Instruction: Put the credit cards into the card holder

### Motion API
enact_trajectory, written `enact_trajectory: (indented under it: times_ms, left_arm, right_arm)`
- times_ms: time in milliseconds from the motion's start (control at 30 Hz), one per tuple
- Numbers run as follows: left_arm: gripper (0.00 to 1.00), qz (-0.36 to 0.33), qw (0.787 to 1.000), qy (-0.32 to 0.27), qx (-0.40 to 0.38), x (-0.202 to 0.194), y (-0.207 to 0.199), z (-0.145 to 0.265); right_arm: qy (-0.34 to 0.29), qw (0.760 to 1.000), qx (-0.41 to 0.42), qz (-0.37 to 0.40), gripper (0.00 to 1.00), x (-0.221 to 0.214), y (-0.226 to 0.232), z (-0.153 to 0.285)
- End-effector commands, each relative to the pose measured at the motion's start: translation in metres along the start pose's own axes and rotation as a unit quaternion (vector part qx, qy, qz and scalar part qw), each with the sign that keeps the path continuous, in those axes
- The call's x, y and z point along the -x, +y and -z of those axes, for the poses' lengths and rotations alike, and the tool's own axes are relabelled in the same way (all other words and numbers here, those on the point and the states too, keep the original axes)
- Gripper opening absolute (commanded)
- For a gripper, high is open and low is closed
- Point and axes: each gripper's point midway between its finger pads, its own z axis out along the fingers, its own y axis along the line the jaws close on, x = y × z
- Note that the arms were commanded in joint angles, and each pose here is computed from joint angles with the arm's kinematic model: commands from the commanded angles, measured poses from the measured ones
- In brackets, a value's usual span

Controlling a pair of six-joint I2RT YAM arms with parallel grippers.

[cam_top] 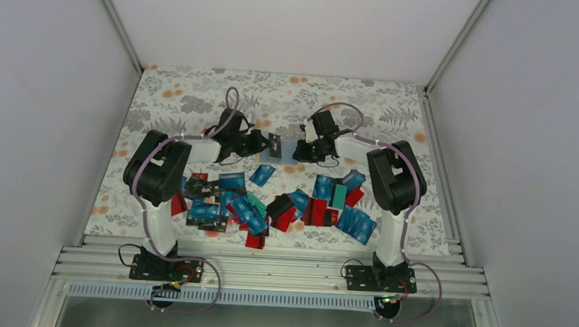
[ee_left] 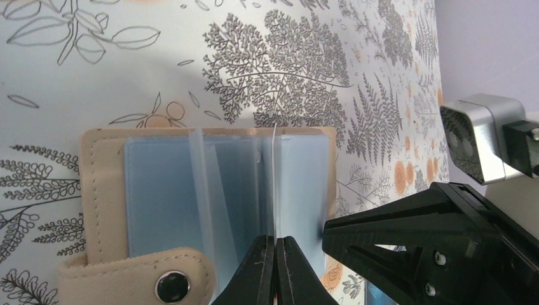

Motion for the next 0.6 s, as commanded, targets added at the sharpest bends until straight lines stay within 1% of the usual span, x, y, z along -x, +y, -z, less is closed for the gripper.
enact_trajectory:
  times_ms: [0,400,500,567]
  left_arm:
    - [0.02,0.001,1.0,0.008,-0.011,-0.005,0.001,-0.008]
    - [0.02,0.003,1.0,0.015,-0.013,-0.011,0.0,-0.009]
    - [0.02,0.006,1.0,0.019,-0.009,-0.013,0.002,-0.01]
    - [0.02,0.007,1.0,0.021,-0.007,-0.014,0.003,-0.01]
  right_arm:
    - [0.026,1.0,-0.01,-0.011,0.07,-0.018,-0.007,0.0]
    - [0.024,1.0,-0.007,-0.01,0.07,-0.016,-0.004,0.002]
    - [0.018,1.0,-0.009,-0.006,0.09,-0.012,-0.003,0.007]
    - [0.013,1.0,-0.011,-0.002,0.12,-0.008,-0.001,0.01]
